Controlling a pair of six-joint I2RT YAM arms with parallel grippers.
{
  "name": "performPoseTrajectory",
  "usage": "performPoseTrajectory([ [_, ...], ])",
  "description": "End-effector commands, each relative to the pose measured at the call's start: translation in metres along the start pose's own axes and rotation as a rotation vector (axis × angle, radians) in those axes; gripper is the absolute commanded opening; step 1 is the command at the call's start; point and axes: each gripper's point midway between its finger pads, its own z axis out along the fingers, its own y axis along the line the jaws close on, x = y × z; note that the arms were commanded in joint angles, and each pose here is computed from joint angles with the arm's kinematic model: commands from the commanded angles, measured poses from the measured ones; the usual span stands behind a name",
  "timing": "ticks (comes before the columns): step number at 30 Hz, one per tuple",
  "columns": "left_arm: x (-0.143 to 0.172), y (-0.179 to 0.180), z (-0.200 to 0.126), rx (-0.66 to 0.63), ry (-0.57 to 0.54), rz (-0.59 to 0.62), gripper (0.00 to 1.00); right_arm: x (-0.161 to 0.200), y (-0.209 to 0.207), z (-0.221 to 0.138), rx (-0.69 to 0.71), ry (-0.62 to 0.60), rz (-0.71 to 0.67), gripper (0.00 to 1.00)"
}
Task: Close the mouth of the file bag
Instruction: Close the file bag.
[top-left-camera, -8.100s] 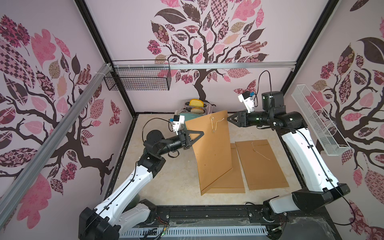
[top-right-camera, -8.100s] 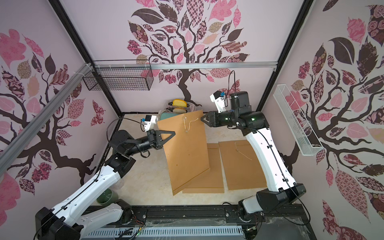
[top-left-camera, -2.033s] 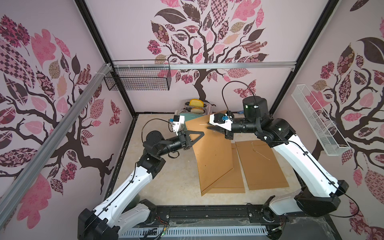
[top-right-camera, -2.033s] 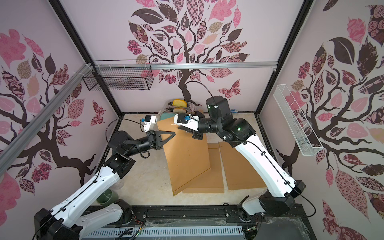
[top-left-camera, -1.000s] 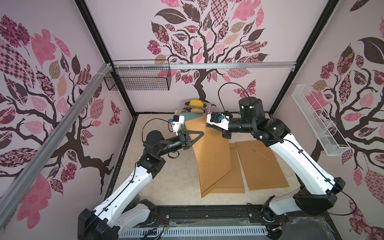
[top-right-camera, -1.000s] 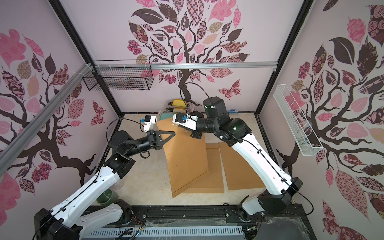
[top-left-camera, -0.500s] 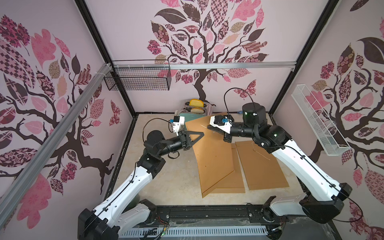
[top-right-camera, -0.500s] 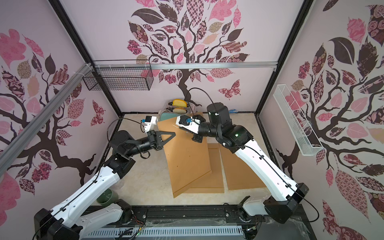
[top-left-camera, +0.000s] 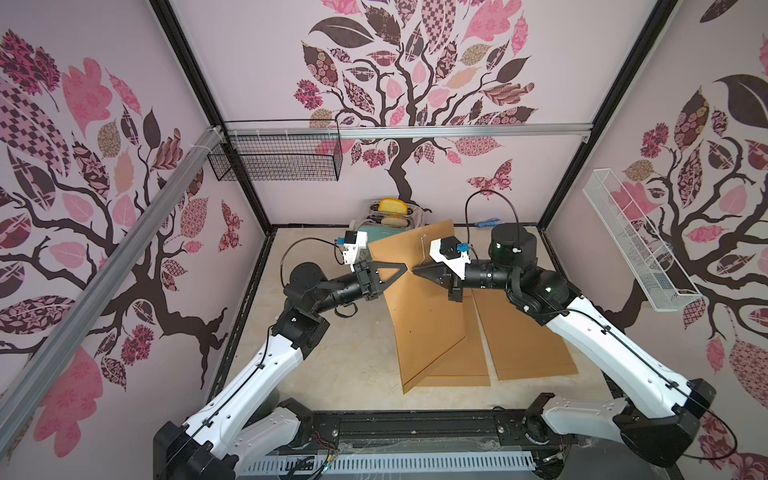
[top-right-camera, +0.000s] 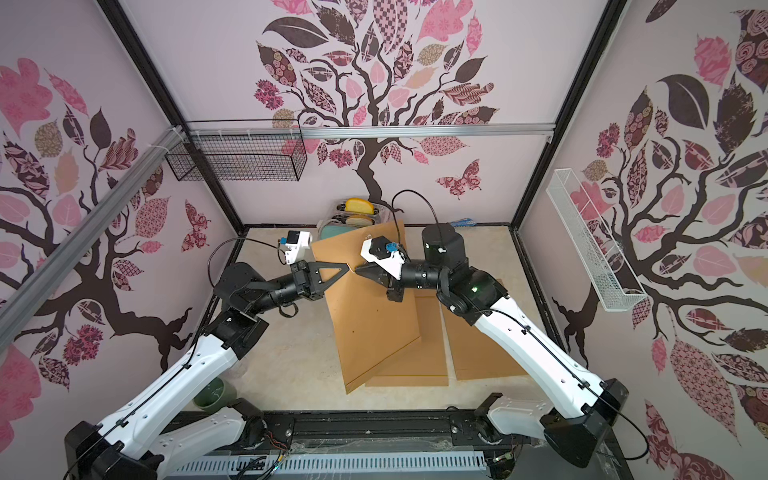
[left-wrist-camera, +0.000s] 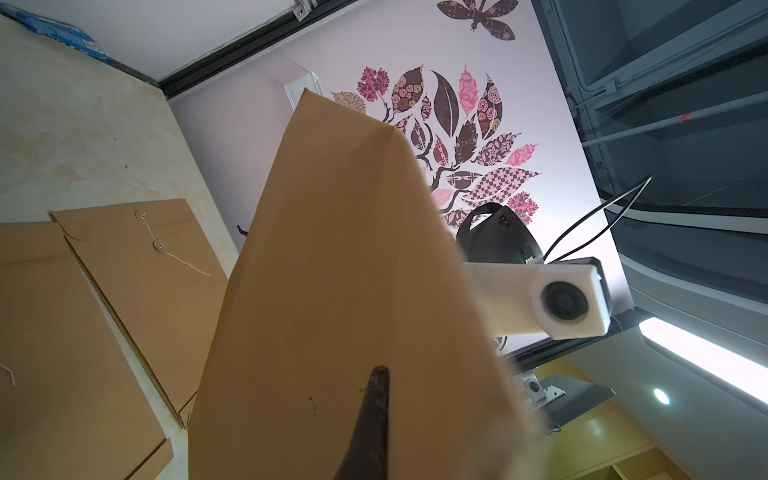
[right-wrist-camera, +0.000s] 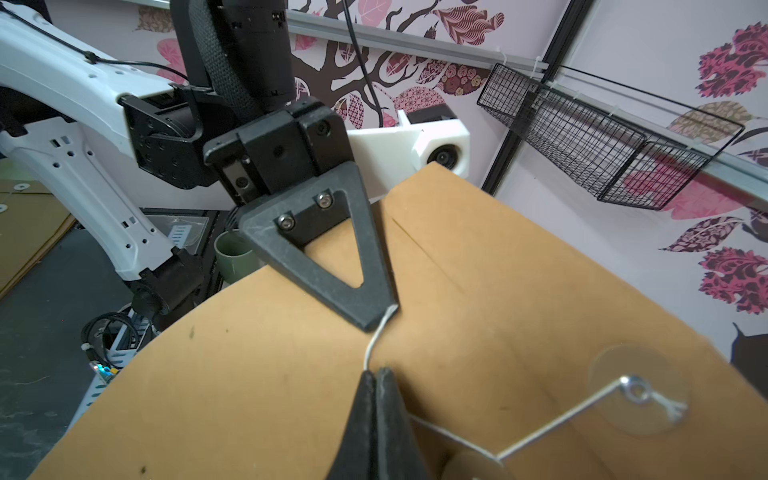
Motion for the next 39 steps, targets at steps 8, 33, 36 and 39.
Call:
performPoseTrajectory([
  [8,-0.002,-0.027,-0.003,0.065,-0.009,0.063,0.00,0.006,0.015,-0.004,-0.039,-0.052,0.080,0.00],
  [33,-0.004,-0.017,0.002,0.043,-0.012,0.064,0.00,0.007,-0.005,-0.039,0.250,-0.131,0.552,0.59],
  [36,-0.004,-0.016,0.002,0.040,-0.011,0.064,0.00,0.012,-0.009,-0.033,0.270,-0.107,0.696,0.56],
  [39,-0.004,-0.016,0.002,0.041,-0.007,0.066,0.00,0.010,-0.009,-0.029,0.258,-0.112,0.789,0.54],
])
